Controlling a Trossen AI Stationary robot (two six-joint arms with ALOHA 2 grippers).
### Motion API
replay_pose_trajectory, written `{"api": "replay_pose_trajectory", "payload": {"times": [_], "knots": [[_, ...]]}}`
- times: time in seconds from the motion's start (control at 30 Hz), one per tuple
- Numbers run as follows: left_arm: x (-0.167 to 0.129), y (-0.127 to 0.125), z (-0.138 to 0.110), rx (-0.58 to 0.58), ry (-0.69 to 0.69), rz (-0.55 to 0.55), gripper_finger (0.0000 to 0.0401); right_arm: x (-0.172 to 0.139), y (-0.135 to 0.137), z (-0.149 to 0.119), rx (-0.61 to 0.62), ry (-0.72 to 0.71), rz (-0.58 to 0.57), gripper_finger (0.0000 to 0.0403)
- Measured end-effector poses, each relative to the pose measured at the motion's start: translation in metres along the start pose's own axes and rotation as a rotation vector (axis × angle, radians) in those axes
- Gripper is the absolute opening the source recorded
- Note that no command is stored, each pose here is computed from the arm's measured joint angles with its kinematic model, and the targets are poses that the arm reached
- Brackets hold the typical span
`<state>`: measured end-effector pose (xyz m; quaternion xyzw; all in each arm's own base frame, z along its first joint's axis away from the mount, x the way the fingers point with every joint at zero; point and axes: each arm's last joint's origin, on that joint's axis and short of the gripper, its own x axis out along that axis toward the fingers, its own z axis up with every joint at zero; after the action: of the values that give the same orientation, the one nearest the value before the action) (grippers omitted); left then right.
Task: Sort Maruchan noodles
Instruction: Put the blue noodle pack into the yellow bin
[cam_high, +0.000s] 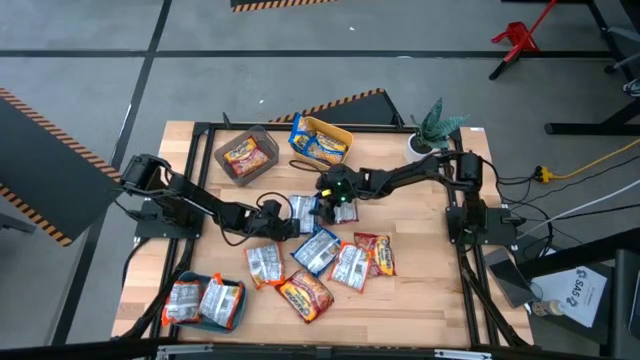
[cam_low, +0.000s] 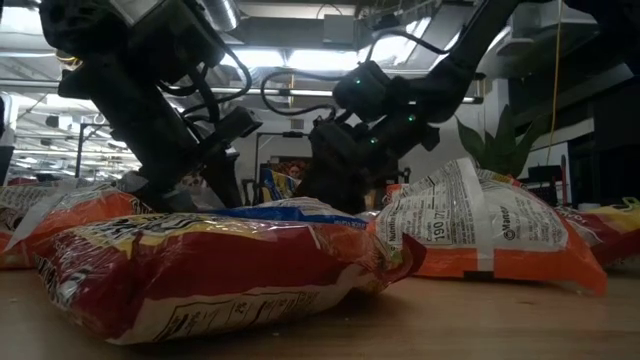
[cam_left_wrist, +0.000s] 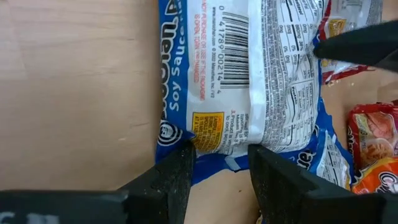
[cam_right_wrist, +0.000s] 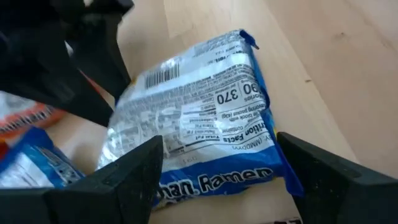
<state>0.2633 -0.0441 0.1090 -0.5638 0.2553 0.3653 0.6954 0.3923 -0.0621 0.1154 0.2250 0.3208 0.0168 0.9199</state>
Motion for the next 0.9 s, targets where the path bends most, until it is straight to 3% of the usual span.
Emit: {"api": "replay_pose_trajectory", "payload": {"times": [0.1, 0.2, 0.5, 0.7, 0.9], "knots": [[0.0, -0.001, 0.0, -0.004, 0.007, -0.005, 0.0152, 0.0, 0.001, 0.002, 0.045, -0.012, 0.03, 0.0286], [0.0, -0.001, 0.0, -0.005, 0.013, -0.013, 0.0152, 0.0, 0.001, 0.001, 0.08, -0.003, 0.034, 0.0256], [-0.002, -0.004, 0.0, -0.01, 0.016, -0.035, 0.0152, 0.0, 0.0, -0.002, 0.108, 0.028, 0.012, 0.0093], [-0.006, -0.009, 0.0, -0.029, 0.046, -0.084, 0.0153, -0.003, 0.002, -0.001, 0.106, 0.036, 0.022, 0.0016], [-0.022, -0.019, 0.004, -0.038, 0.133, -0.159, 0.0153, -0.015, 0.011, 0.01, 0.048, -0.008, -0.02, 0.0003]]}}
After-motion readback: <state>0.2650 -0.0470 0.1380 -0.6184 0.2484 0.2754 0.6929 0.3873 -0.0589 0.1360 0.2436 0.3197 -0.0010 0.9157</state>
